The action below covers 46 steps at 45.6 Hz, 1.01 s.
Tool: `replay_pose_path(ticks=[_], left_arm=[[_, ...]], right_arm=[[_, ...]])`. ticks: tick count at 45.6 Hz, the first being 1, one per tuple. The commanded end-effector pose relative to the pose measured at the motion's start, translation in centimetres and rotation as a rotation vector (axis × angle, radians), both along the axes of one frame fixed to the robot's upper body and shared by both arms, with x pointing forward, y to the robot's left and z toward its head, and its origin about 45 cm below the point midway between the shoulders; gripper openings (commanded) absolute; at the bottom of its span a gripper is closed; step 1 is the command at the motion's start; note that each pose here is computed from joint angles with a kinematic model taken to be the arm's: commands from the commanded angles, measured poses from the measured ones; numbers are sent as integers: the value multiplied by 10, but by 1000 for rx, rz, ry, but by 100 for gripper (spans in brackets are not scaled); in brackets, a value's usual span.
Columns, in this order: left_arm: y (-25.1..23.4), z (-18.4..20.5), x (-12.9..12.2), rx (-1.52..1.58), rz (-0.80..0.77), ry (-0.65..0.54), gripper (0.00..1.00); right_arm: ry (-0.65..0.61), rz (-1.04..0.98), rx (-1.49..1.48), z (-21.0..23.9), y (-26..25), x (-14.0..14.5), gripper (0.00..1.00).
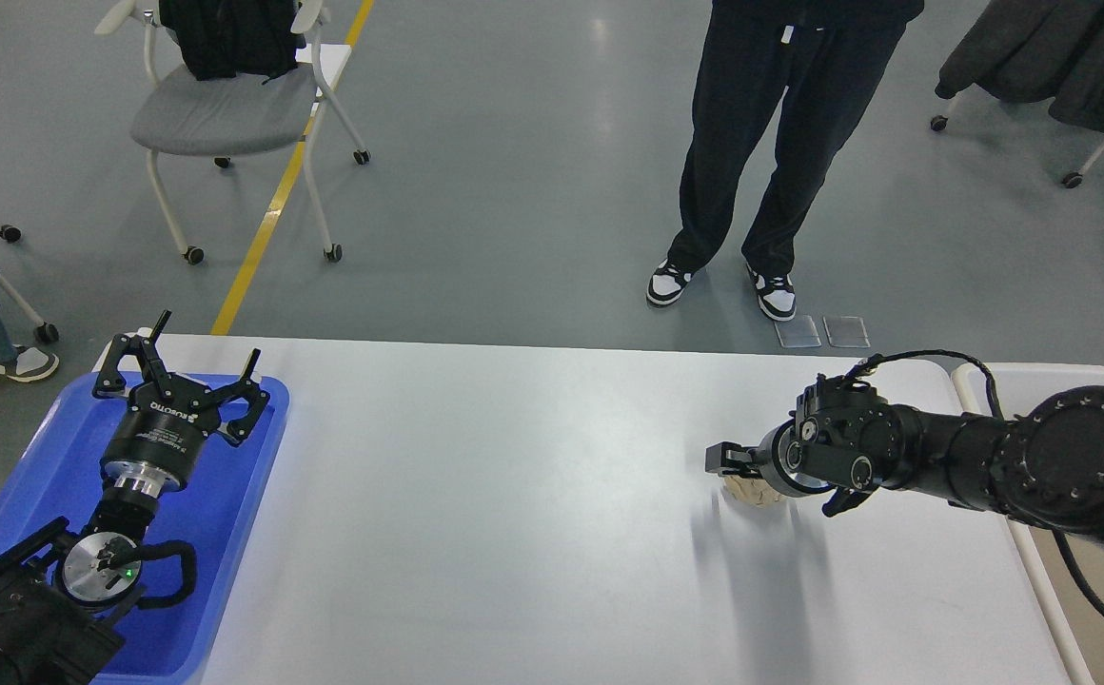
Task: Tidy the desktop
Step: 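Close the right gripper on the beige paper ball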
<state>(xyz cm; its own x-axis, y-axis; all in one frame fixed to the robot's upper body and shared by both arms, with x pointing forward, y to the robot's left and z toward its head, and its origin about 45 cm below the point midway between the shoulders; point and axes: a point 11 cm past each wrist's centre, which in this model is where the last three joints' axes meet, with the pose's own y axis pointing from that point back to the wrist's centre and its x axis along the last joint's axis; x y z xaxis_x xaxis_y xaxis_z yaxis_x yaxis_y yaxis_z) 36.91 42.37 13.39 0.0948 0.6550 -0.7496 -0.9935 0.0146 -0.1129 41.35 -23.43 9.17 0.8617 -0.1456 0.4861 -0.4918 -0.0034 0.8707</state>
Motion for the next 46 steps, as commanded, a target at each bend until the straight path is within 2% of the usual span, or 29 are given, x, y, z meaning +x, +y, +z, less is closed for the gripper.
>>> replay_pose_path(ticks=[1, 16, 23, 27, 31, 35, 38, 40, 46], left_arm=[[0, 1, 1, 0, 0, -1, 99], [0, 0, 0, 0, 0, 0, 99], [0, 0, 0, 1, 1, 1, 99], [0, 0, 0, 1, 1, 1, 99], [0, 0, 0, 0, 0, 0, 99], [0, 0, 0, 0, 0, 0, 99], [0, 0, 0, 0, 0, 0, 99], [0, 0, 0, 0, 0, 0, 99], [0, 0, 0, 0, 0, 0, 99]], right_arm=[[-24, -15, 1, -1, -2, 3, 99], [-13, -19, 2, -6, -3, -1, 98], [-4, -22, 2, -11, -4, -5, 90], [-2, -22, 5, -11, -3, -6, 81], [4, -25, 8, -13, -3, -7, 62], [14, -27, 8, -16, -3, -11, 37], [16, -31, 20, -16, -1, -11, 12], [17, -37, 32, -16, 1, -11, 0], [14, -47, 50, -14, 4, -9, 0]])
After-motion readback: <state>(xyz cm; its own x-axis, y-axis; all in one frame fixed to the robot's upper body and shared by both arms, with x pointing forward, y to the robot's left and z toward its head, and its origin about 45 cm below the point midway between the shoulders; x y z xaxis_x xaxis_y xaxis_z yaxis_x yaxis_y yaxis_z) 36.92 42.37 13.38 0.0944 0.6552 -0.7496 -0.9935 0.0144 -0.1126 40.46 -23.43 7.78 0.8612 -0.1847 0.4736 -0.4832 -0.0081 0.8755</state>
